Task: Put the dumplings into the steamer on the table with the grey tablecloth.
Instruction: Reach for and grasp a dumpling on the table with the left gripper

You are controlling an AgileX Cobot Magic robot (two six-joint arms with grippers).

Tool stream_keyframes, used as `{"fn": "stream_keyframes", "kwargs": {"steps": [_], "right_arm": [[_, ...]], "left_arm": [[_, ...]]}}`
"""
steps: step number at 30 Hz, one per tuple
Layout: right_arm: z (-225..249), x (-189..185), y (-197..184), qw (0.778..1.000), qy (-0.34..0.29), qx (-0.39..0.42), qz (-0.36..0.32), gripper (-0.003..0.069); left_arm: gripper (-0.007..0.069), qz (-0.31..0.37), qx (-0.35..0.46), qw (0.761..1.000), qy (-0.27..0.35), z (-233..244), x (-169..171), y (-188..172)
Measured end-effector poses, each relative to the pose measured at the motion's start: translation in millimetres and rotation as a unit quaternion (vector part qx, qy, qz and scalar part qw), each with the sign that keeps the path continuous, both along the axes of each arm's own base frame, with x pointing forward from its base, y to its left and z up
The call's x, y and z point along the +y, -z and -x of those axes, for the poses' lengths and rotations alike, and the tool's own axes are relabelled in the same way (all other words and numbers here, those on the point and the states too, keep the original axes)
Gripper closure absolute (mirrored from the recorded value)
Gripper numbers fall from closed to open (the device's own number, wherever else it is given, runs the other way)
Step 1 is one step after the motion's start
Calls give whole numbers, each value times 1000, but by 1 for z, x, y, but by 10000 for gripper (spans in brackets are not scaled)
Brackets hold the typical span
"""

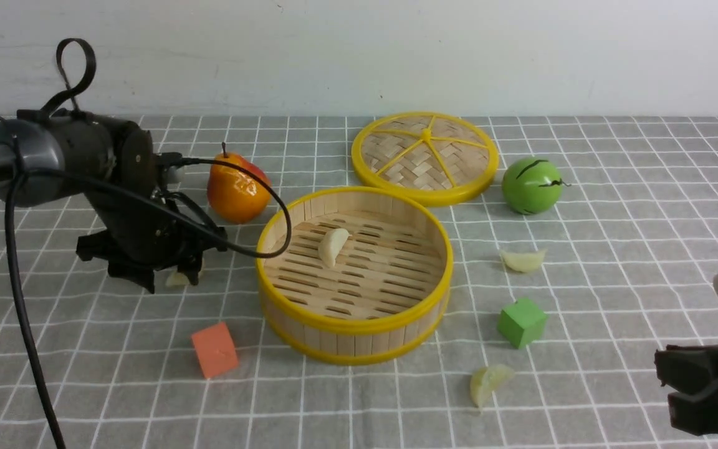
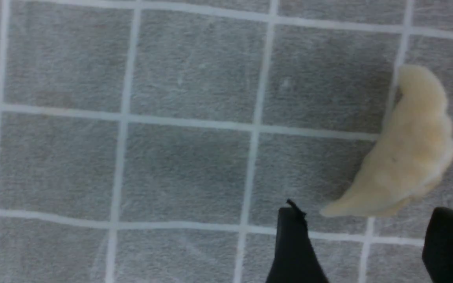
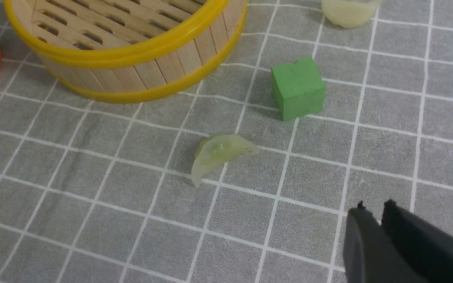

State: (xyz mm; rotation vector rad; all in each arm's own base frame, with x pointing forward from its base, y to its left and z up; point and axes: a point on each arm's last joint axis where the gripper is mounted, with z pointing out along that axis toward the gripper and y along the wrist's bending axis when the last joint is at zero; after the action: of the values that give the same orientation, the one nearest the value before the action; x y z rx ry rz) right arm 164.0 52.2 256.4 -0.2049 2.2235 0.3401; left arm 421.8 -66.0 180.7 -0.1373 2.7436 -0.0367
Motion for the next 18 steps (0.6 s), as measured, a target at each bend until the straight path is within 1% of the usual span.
{"fn": "stream_keyframes", "kwargs": {"steps": [6,9,12,13,14,16,17,18], "right_arm": [[0,0,0,1000,0,0,0,587],[0,0,0,1000,1,0,-2,585],[0,0,0,1000,1,0,-4,582],[0,0,0,1000,1,1,-4,582],[0,0,0,1000,1,1,-4,582],[0,0,0,1000,2,1,-5,579],[0,0,0,1000,2,1,-5,579],[0,0,0,1000,2,1,-7,577]], "left_arm": [[203,-2,-37,999,20,-6,-8,-5],[205,-10,-46,999,27,-9,-7,-2],[224,-27,-39,998,37,-12,-6,9],[256,-32,-33,998,39,-12,-6,15],[272,-32,-30,998,39,-13,-6,17],[352,-32,-31,998,39,-13,-6,17],[372,-32,-31,998,39,-13,-6,17],[442,-33,-31,998,40,-13,-6,17]]}}
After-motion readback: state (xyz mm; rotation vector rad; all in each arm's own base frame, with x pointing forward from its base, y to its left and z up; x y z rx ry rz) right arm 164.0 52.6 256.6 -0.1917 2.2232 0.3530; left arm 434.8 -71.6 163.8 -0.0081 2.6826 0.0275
